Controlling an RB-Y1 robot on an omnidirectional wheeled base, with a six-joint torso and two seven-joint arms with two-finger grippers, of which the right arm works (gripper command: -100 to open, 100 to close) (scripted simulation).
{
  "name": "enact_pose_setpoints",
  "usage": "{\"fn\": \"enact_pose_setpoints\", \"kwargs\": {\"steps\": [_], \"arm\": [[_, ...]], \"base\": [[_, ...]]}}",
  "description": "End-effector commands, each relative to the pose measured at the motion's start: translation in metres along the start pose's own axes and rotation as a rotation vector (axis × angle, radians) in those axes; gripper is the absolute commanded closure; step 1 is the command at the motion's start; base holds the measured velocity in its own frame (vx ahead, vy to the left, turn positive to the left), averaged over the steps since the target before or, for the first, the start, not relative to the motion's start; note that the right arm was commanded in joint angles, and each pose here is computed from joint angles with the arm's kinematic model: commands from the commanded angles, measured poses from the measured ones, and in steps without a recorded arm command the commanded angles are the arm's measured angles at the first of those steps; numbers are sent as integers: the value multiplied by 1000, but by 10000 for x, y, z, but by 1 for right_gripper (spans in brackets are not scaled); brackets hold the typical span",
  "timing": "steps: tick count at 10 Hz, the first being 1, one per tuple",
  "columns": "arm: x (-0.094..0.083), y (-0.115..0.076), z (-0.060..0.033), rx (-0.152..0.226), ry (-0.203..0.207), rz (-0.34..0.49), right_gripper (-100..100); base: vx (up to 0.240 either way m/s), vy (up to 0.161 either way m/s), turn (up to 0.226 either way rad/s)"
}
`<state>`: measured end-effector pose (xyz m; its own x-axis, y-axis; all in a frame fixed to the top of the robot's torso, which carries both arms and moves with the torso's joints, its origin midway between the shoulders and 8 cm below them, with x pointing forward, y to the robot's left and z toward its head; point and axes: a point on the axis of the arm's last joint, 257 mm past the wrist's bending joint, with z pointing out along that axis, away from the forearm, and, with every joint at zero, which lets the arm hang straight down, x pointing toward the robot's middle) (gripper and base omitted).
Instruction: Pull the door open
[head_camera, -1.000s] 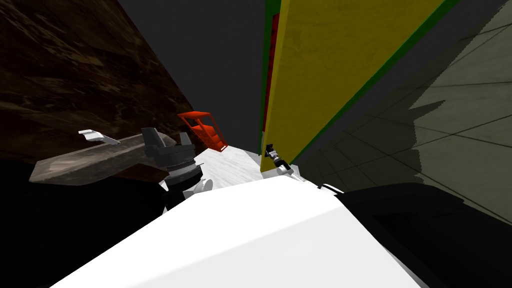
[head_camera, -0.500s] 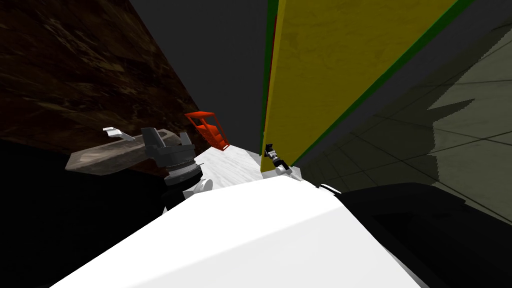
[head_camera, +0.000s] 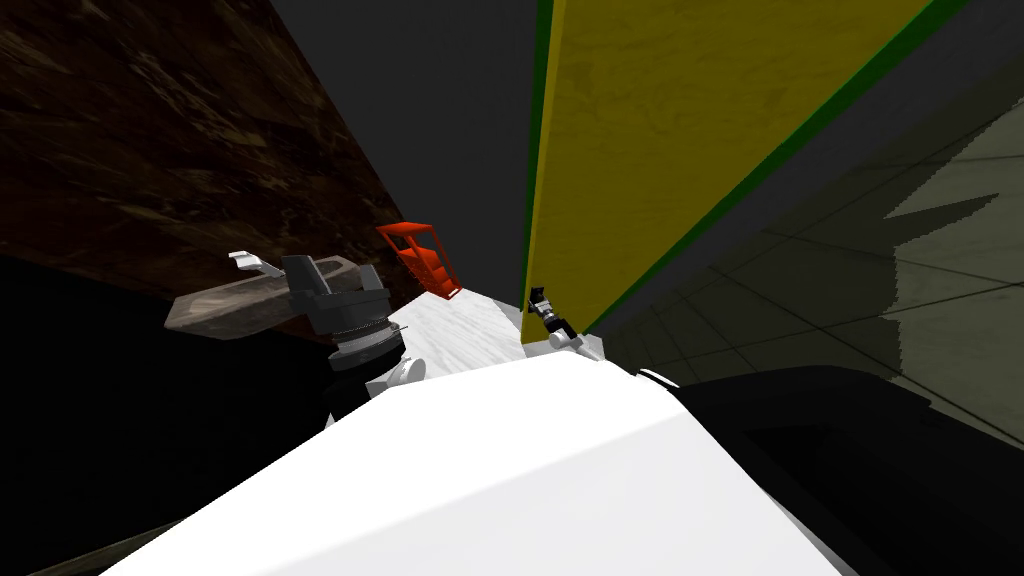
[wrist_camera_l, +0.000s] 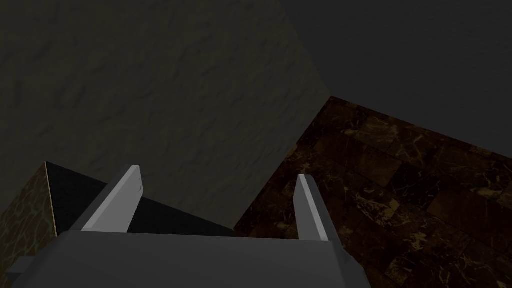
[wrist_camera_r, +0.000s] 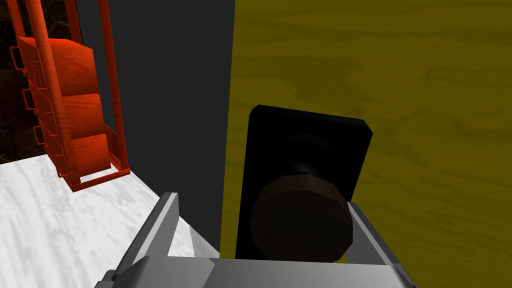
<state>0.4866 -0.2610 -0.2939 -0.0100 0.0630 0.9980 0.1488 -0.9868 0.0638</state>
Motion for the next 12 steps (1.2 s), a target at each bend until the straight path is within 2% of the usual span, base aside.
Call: {"fn": "enact_pose_setpoints", "kwargs": {"steps": [1,8,9,10,11,12], "arm": [[-10,-247,-11,37,5,17,100],[-10,-247,-11,37,5,17,100],[-40,48,-163,6,13,0,100],[-39,68,-222,9,15,2,100],[-39,109,-363,16,19,8,100],[-39,131,-444,21,20,11,100]], "base": [[0,-12,22],[3,0,-3],[25,-3,-71],[38,3,-64],[44,26,-38],[30,37,-31]]}}
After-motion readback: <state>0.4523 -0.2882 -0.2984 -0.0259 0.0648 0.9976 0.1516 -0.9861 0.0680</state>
